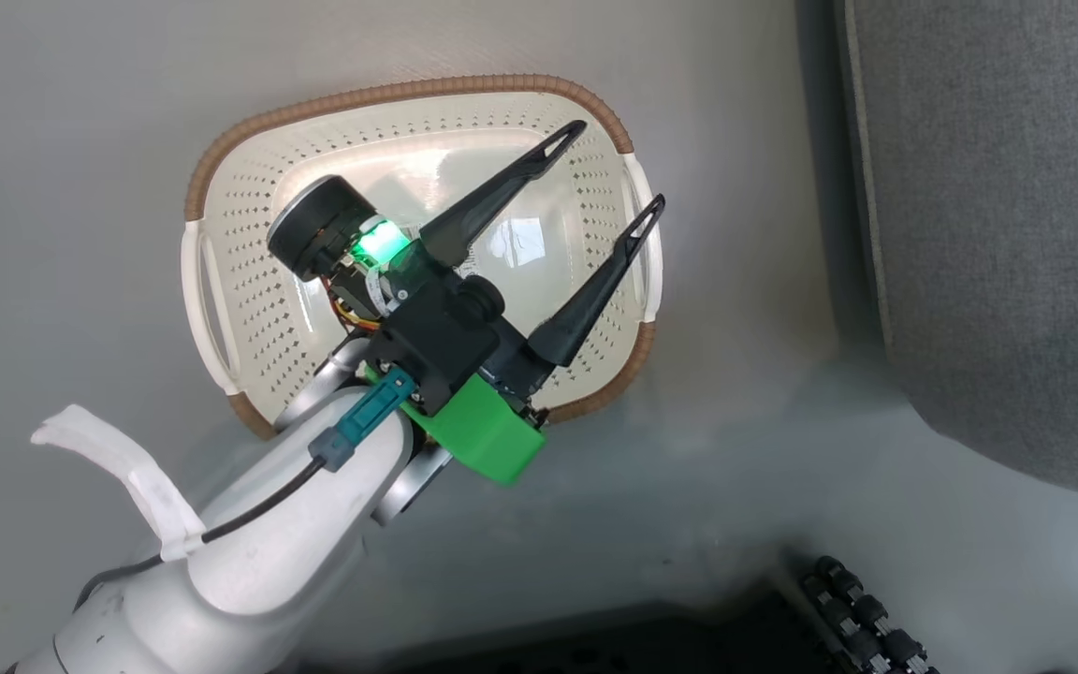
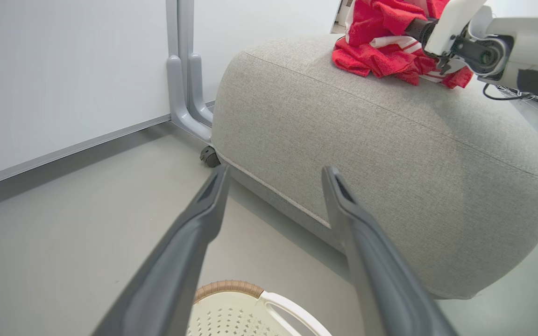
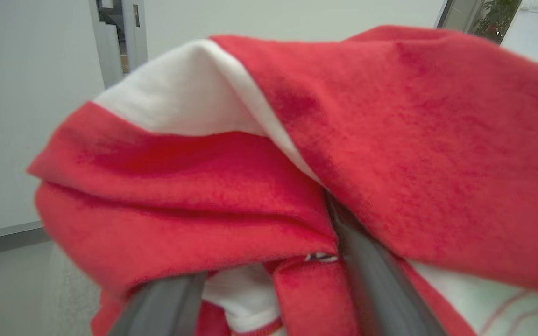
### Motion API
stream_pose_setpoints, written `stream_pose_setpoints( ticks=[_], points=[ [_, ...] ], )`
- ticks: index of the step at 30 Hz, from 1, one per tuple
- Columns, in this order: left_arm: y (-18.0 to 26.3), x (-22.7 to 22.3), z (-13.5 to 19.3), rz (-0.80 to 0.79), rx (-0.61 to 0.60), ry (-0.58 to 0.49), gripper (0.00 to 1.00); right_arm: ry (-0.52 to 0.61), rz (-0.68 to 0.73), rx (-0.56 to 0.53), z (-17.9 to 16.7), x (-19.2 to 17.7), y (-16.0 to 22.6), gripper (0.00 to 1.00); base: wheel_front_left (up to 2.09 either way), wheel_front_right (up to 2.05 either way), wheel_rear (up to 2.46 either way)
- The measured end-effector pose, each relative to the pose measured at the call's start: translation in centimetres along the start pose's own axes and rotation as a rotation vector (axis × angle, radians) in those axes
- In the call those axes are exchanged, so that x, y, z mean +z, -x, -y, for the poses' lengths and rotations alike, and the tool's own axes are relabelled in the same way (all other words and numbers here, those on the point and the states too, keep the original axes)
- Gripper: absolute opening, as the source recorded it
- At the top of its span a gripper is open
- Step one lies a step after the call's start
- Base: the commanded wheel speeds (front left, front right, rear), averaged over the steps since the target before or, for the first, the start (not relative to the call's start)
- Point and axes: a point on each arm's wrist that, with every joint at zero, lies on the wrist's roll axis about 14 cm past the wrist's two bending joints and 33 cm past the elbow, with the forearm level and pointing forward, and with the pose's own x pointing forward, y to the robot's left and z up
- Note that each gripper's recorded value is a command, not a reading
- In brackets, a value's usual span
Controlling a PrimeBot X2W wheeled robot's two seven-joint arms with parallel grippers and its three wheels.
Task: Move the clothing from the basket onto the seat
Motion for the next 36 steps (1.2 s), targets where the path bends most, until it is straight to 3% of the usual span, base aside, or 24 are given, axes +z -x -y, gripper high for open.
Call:
stream_pose_setpoints(
  ticks=[9,14,27,36],
  points=[
    [1.9,4.0,-1.3,0.061,0.169,-0.017,1.00,0.002,0.025,0.101,-1.8,3.2,5.4,1.00,0.00,0.00,0.00],
    [4.4,6.6,-1.8,0.096,0.290,-0.027,1.00,-0.006,-0.009,0.222,-4.7,4.2,8.9,1.00,0.00,0.00,0.00],
    [15.4,11.5,-1.9,0.169,0.629,-0.065,1.00,-0.156,-0.044,0.533,-12.6,8.0,19.3,1.00,0.00,0.00,0.00],
    [23.9,14.0,-0.1,0.248,0.813,-0.123,1.00,-0.236,0.000,0.633,-14.0,11.5,24.7,1.00,0.00,0.00,0.00]
  ],
)
